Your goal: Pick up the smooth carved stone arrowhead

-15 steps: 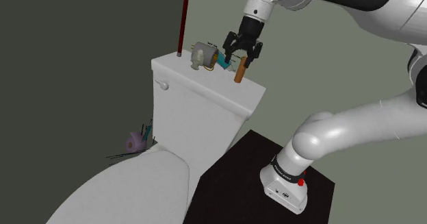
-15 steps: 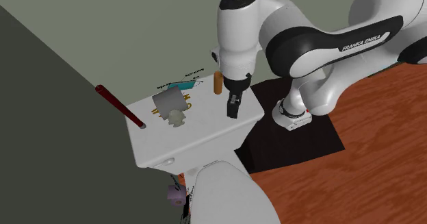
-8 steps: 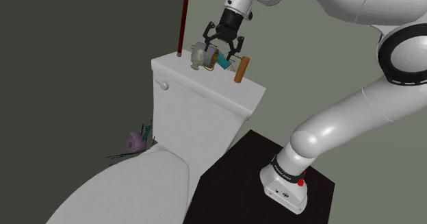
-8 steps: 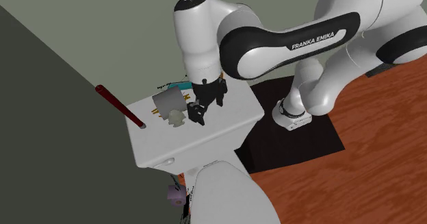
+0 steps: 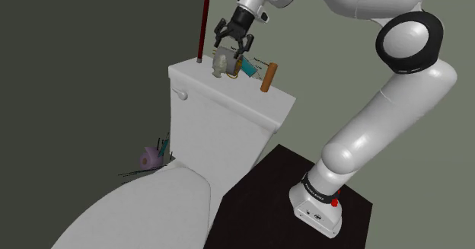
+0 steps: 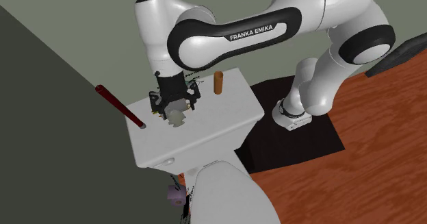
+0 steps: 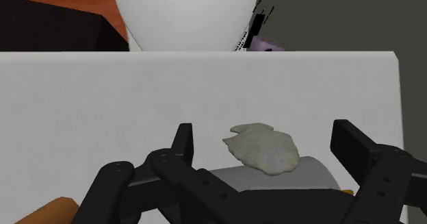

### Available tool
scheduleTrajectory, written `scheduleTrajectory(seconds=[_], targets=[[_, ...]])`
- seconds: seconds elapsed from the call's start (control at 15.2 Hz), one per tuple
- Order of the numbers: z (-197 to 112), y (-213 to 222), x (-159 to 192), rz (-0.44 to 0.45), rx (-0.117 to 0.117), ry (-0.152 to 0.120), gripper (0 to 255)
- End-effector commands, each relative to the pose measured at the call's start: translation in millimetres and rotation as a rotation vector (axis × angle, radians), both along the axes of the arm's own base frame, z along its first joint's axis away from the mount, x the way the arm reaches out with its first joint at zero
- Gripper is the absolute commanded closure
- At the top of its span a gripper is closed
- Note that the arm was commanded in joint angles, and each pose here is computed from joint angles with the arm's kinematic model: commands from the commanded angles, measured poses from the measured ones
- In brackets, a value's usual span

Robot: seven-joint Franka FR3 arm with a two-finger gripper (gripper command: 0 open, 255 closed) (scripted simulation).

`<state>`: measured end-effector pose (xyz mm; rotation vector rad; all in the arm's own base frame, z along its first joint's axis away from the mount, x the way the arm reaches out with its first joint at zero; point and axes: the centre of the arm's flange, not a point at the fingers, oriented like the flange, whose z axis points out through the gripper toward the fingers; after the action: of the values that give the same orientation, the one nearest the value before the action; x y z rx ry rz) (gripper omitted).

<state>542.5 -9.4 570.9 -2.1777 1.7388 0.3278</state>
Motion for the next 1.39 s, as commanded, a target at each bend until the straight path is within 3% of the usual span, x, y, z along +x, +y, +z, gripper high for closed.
scheduleTrajectory(seconds=[0.0, 0.59, 0.66, 1.32], targets=[[-7.2, -14.2, 15.2, -0.107, 0.023, 0.024, 0], [-47.2, -14.2, 15.2, -0.107, 0.023, 0.024, 0], [-48.3, -14.8, 14.8, -0.107, 0.023, 0.024, 255], [-42.0, -14.2, 15.2, -0.107, 0.023, 0.024, 255]])
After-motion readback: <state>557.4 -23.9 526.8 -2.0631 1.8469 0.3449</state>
